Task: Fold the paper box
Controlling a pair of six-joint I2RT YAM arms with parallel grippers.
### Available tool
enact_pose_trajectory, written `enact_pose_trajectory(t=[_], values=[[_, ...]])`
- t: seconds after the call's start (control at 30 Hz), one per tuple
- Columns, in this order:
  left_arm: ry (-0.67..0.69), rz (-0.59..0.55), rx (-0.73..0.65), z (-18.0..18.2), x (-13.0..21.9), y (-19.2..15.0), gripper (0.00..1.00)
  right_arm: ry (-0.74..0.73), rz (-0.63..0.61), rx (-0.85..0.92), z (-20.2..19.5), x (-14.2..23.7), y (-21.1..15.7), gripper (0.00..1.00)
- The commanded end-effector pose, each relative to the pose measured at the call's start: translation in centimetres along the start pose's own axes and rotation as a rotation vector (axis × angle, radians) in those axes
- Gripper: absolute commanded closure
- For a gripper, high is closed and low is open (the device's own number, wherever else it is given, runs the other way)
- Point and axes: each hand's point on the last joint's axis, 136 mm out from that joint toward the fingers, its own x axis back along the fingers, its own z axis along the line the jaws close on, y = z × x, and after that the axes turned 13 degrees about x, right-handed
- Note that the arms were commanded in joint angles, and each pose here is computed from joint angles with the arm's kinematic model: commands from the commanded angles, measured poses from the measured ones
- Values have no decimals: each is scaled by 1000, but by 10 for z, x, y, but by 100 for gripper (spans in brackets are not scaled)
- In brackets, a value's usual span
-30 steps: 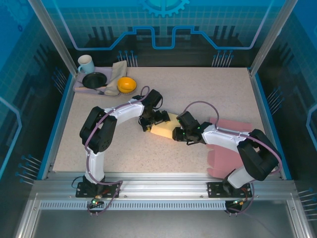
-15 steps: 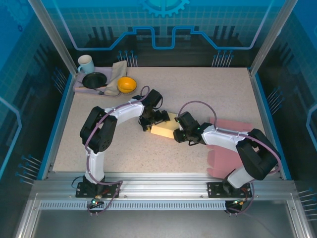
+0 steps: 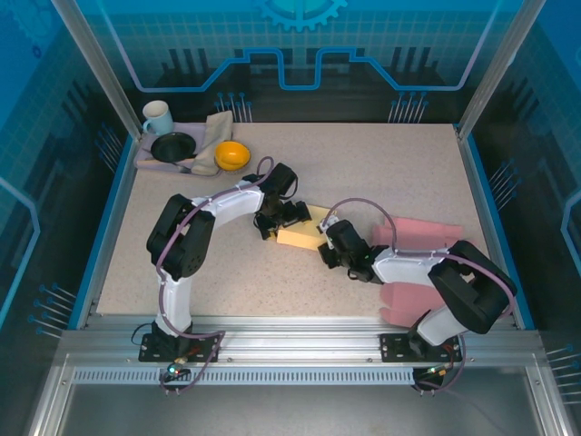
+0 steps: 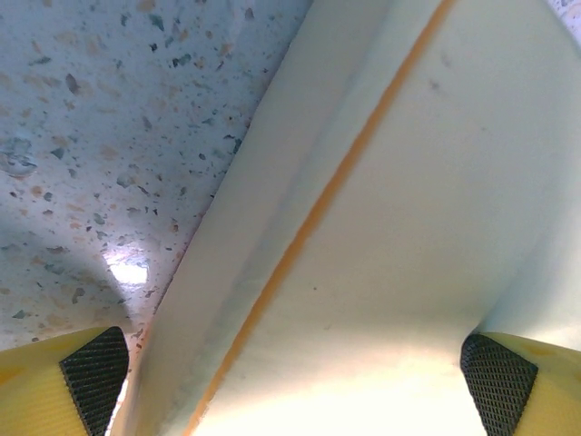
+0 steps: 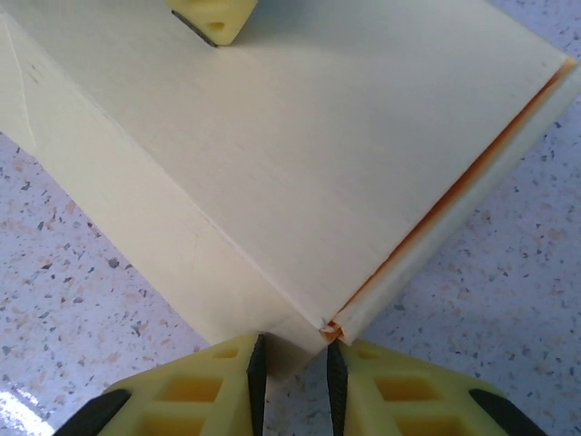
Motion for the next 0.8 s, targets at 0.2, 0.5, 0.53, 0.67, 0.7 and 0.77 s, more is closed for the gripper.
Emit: enact_pose_trajectory(t=[0.2, 0.5, 0.53, 0.67, 0.7, 0.77], values=[[192, 60, 31, 51, -35, -15, 1, -32, -50, 71, 2, -18, -1, 81], [187, 61, 28, 49, -33, -14, 1, -47, -25, 21, -7, -22, -2, 75], [187, 61, 28, 49, -33, -14, 1, -46, -18, -5, -11, -21, -1, 73], [183, 62, 34, 49, -32, -15, 1, 5, 54, -178, -31, -20, -8, 72], [179, 63, 35, 48, -32, -15, 1, 16, 65, -225, -37, -21, -11, 72], [174, 64, 39, 48, -30, -17, 1, 20, 101, -305, -49, -25, -22, 72]])
